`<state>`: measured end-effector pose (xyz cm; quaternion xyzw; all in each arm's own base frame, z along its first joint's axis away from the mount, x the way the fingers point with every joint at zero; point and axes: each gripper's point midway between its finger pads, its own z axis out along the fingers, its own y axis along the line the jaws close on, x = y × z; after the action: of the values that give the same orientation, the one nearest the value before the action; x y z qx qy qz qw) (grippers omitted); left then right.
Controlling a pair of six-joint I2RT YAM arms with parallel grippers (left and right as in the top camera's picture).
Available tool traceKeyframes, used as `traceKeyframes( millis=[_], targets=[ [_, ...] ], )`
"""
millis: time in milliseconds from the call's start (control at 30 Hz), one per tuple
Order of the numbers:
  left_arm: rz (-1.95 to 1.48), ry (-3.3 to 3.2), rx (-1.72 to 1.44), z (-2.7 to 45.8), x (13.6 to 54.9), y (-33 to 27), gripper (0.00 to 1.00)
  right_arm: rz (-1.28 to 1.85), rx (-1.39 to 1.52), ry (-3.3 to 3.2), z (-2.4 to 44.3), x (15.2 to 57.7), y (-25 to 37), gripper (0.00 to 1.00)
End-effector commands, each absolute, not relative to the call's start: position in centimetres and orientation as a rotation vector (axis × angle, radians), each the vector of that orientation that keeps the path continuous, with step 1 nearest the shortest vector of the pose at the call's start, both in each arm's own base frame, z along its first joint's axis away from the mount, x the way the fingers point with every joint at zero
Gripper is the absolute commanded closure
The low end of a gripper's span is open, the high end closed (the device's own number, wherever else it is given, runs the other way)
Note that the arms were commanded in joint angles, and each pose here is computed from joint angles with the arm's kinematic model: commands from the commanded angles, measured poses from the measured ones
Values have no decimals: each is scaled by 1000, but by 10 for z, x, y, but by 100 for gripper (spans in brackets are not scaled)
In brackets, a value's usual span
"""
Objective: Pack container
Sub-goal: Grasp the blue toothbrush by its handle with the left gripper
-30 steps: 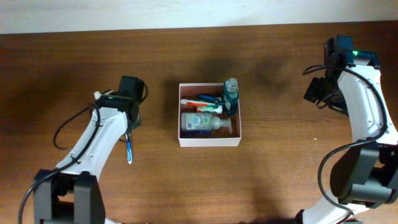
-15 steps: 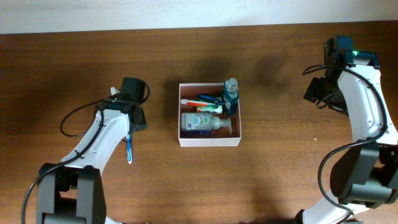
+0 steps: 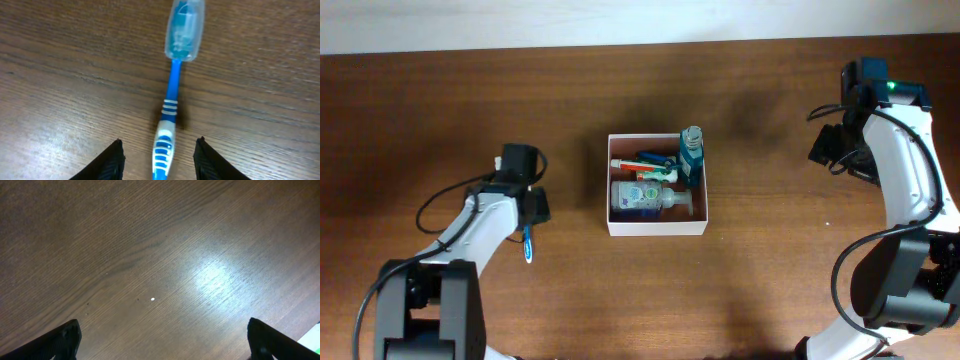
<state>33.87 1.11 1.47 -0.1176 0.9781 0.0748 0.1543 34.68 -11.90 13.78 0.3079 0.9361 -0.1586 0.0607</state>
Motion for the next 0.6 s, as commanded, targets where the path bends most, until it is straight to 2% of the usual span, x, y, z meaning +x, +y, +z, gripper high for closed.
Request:
traceKeyframes(
  millis=[0,133,367,467,533,567],
  targets=[
    [102,2844,-268,6,337,11,53,-497,945,2820,140,345,-122,1],
    [-10,2850,-158,1,340,5,53,-496,945,2820,140,345,-122,1],
    [-17,2911,-124,-26,335,3,54,-496,945,2820,140,345,-122,1],
    [-15,2933,-125,-34,332,3,59,-497,945,2820,140,345,-122,1],
    [-15,2934,-125,-34,332,3,69,-496,945,2820,140,345,-122,1],
    [-15,2931,-125,-33,333,3,80,-497,945,2820,140,345,-122,1]
  ],
)
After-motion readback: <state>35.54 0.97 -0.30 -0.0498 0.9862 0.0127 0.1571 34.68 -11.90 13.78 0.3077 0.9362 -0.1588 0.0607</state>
